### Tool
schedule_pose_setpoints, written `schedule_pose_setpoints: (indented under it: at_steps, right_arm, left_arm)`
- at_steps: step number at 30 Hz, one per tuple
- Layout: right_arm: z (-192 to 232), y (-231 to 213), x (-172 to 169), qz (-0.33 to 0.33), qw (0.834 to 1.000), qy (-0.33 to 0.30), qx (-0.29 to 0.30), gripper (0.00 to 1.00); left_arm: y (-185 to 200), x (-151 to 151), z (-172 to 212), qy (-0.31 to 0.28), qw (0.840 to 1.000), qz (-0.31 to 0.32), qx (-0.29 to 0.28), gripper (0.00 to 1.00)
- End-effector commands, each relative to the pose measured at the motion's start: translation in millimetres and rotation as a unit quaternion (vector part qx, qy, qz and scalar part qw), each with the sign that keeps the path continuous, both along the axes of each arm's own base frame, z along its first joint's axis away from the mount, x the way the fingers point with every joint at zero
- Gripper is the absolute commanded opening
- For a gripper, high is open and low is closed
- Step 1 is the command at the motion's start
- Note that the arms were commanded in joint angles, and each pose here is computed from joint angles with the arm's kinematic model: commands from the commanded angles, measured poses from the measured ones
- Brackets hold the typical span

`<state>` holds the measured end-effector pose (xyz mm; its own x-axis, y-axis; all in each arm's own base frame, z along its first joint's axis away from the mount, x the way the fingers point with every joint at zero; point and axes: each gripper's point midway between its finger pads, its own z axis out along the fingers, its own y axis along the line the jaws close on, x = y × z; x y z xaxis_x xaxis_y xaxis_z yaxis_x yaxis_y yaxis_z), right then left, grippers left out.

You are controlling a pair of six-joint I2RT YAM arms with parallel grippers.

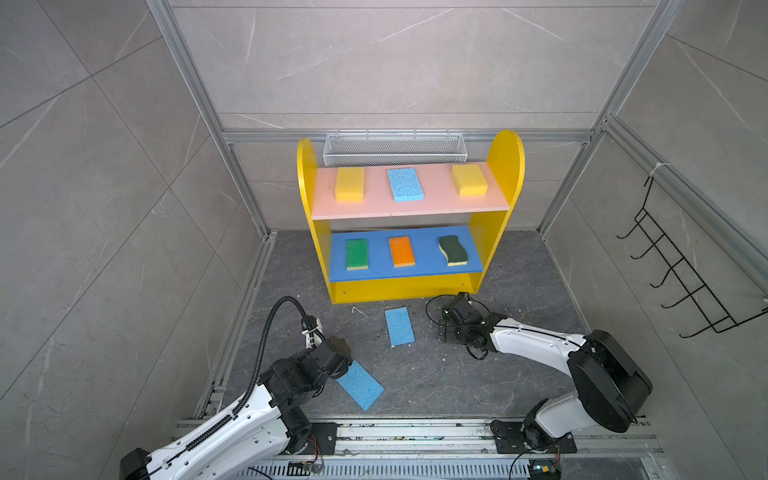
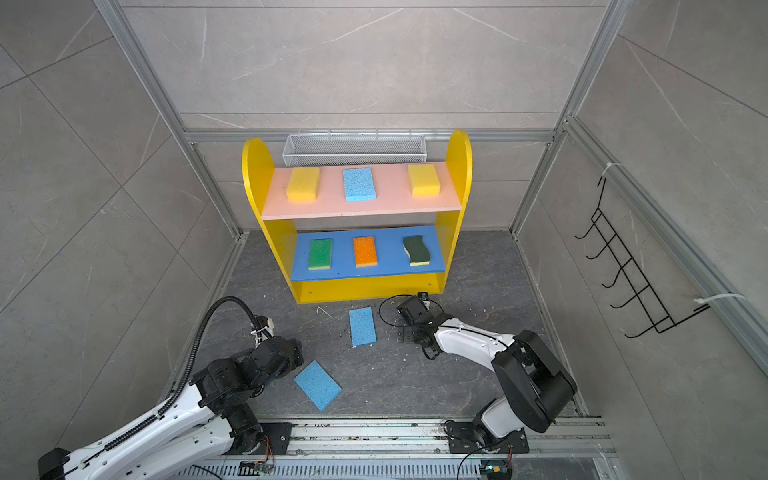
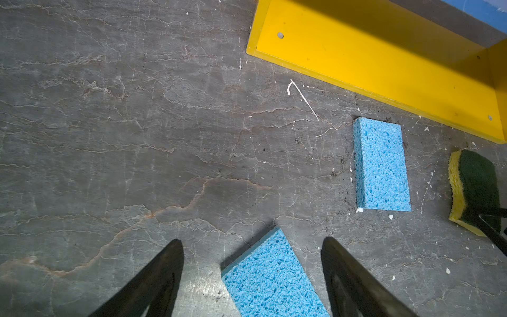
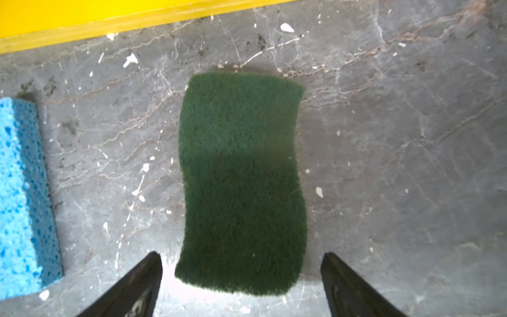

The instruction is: Place and organize the cleaning sponges onto the shelf

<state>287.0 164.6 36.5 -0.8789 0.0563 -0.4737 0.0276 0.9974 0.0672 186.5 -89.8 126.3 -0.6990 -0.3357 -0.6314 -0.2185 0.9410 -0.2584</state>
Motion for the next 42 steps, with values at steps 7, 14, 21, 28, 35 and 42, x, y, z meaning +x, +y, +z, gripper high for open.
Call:
schedule_pose_setpoints:
  at_steps: [7,14,21,28,35,42]
  right_arm:
    - [-7.4,2.7,5.9,-0.016,1.000,0.004,-0.008,0.93]
    - [-12.0,4.5,10.2,-0.017,1.000,-0.003,-0.007,0.91]
    - [-15.6,3.3,11.4,-0.021,1.000,-0.003,-0.012,0.85]
    - [-16.5,0.0,9.2,-0.016,1.000,-0.014,-0.011,0.77]
    - [-22.0,-3.8,7.5,-0.013,1.000,-0.021,-0.016,0.71]
    - [-22.4,-11.1,2.4,-0.016,0.999,-0.043,-0.009,0.61]
  left_arm:
    - [12.6,-6.2,0.4,-0.006,1.000,0.017,-0.001,0.82]
    - [15.3,-7.8,0.9,-0.006,1.000,0.019,0.000,0.82]
    - [14.0,-7.1,-1.0,-0.002,1.000,0.021,0.000,0.82]
    - [13.0,-6.5,-3.5,-0.003,1.000,0.021,-0.002,0.82]
    - [11.5,-6.7,-7.6,0.000,1.000,0.018,-0.003,0.82]
    - [9.6,-6.4,-11.5,-0.004,1.000,0.009,-0.005,0.82]
